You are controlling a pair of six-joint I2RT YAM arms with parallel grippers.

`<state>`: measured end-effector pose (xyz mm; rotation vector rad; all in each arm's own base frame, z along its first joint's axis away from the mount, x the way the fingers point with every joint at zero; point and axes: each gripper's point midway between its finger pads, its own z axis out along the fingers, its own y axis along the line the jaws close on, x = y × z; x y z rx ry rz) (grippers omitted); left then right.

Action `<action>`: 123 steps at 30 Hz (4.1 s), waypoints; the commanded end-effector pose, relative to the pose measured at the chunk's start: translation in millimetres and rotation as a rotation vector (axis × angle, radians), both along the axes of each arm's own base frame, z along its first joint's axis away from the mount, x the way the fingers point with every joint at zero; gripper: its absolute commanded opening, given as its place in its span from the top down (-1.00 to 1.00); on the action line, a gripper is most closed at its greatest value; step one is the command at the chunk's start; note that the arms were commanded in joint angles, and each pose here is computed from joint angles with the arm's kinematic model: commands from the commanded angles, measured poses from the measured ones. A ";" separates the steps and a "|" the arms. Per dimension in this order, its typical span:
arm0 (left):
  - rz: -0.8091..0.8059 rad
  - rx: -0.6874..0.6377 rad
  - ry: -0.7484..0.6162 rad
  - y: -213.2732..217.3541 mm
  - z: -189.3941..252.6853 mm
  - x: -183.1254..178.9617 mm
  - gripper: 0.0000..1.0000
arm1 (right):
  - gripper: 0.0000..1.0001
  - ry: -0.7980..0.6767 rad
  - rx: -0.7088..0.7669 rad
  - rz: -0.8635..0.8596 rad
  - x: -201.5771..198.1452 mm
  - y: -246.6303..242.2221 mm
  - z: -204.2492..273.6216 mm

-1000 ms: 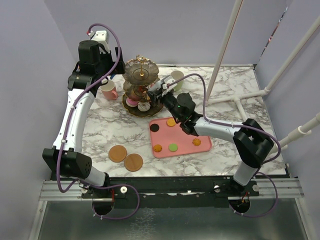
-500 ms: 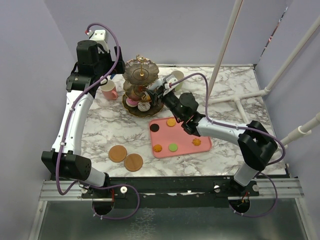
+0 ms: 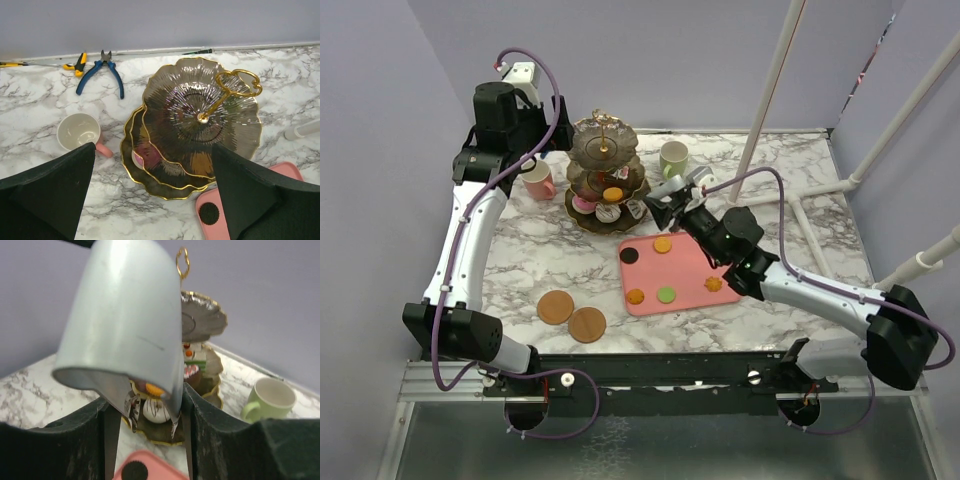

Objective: Serve the afternoon tea
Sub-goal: Place the desert on the desert table, then pick up the desert from the tray, then place the desert on the desert table.

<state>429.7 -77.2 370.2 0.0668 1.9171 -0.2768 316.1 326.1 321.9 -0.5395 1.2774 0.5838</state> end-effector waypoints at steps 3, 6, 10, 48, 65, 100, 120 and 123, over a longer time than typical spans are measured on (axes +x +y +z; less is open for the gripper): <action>-0.125 -0.041 -0.005 -20.8 2.6 -10.2 -0.98 | 0.05 0.128 -0.078 -0.051 -17.2 -29.5 -57.4; -0.201 -0.058 0.003 -33.7 1.2 -9.9 -0.98 | 0.05 0.162 -0.092 -0.072 -19.8 -37.3 -74.9; -0.234 -0.078 0.008 -40.4 1.8 -9.8 -0.98 | 0.05 0.201 -0.108 -0.109 -17.9 -44.0 -94.6; -0.214 -0.047 -0.025 -33.7 10.9 -15.6 -0.98 | 0.02 0.224 -0.210 -0.242 35.1 -33.1 -168.5; -0.204 -0.035 -0.015 -32.8 4.9 -3.9 -0.98 | 0.97 0.101 -0.191 -0.118 19.0 -22.1 -96.0; -0.171 0.015 -0.054 -21.9 13.6 -15.7 -0.98 | 0.91 -0.173 0.107 -0.039 55.5 101.6 10.7; -0.183 0.027 -0.040 -21.9 7.6 -20.4 -0.98 | 0.32 -0.131 0.128 -0.143 78.8 102.1 -29.2; -0.225 0.020 -0.032 -28.0 7.8 -23.5 -0.98 | 0.18 -0.132 0.132 -0.135 73.6 100.6 -23.6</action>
